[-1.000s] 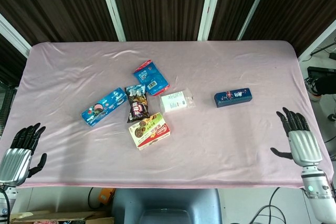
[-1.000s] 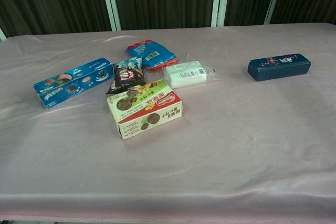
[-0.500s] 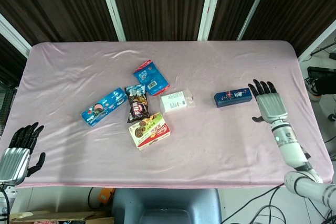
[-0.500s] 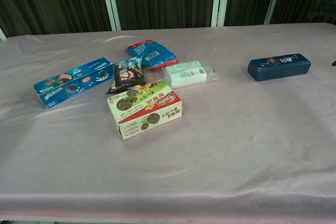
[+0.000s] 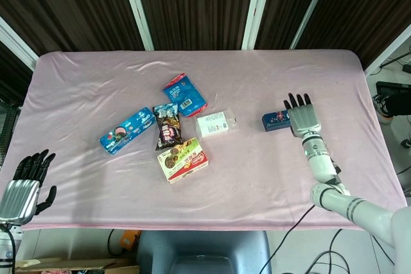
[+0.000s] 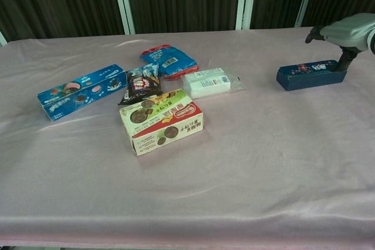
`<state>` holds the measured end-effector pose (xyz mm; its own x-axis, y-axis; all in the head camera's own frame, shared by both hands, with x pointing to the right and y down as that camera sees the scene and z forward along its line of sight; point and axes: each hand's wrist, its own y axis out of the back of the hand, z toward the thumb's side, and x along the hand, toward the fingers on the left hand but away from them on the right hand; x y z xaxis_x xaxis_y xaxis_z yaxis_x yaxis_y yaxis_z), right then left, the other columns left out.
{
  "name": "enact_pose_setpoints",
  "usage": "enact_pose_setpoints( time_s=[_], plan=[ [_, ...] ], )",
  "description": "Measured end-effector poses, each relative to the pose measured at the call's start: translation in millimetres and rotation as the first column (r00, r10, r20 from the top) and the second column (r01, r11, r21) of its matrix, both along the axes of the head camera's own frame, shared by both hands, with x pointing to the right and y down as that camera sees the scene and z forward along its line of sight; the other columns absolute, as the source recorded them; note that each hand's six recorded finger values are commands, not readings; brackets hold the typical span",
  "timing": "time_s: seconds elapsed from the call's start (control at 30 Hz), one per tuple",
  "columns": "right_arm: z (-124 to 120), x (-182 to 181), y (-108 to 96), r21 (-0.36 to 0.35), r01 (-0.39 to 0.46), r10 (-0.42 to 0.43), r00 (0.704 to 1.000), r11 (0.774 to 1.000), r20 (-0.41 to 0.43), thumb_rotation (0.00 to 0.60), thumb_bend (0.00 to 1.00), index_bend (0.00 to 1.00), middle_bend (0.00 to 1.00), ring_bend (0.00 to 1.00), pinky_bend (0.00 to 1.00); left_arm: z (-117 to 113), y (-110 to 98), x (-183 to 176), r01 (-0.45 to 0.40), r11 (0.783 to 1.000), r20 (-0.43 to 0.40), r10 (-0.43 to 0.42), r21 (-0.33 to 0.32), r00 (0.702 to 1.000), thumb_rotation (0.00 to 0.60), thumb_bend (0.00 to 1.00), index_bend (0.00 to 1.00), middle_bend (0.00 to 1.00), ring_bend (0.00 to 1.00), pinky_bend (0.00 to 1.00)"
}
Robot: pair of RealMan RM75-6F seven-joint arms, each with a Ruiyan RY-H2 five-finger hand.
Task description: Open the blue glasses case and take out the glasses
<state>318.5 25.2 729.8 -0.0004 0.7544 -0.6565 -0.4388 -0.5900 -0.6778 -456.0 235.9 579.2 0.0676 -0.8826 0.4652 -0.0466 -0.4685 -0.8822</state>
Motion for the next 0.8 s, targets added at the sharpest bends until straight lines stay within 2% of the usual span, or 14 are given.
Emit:
enact_pose_setpoints(
  time_s=[0.17, 0.43, 0.8],
  plan=[
    [11.7, -11.3, 2.2, -0.018, 0.013, -0.013, 0.999, 1.0, -0.03, 0.6, 0.6, 0.25, 0.0, 0.0, 0.0, -0.4, -0.2, 0.7, -0.003, 1.0, -0.001, 0.003, 0.002, 1.0, 0.6, 0.45, 0.0, 0.0, 0.0, 0.07],
    [27.4, -26.0, 2.0, -0.04, 0.019, -0.021, 0.998, 0.999, -0.055, 0.6, 0.73, 0.25, 0.0, 0.0, 0.0, 0.3, 0.6, 3.5, -0.008, 1.0, 0.001, 0.008, 0.002, 1.0, 0.6, 0.45, 0.0, 0.0, 0.0, 0.07],
    [37.8, -36.3, 6.8, -0.069, 0.034, -0.039, 0.997, 0.997, -0.071, 0.6, 0.74, 0.25, 0.0, 0.0, 0.0, 0.1, -0.2, 5.1, -0.009, 1.0, -0.004, 0.009, 0.006, 1.0, 0.6, 0.45, 0.0, 0.0, 0.0, 0.07]
  ],
)
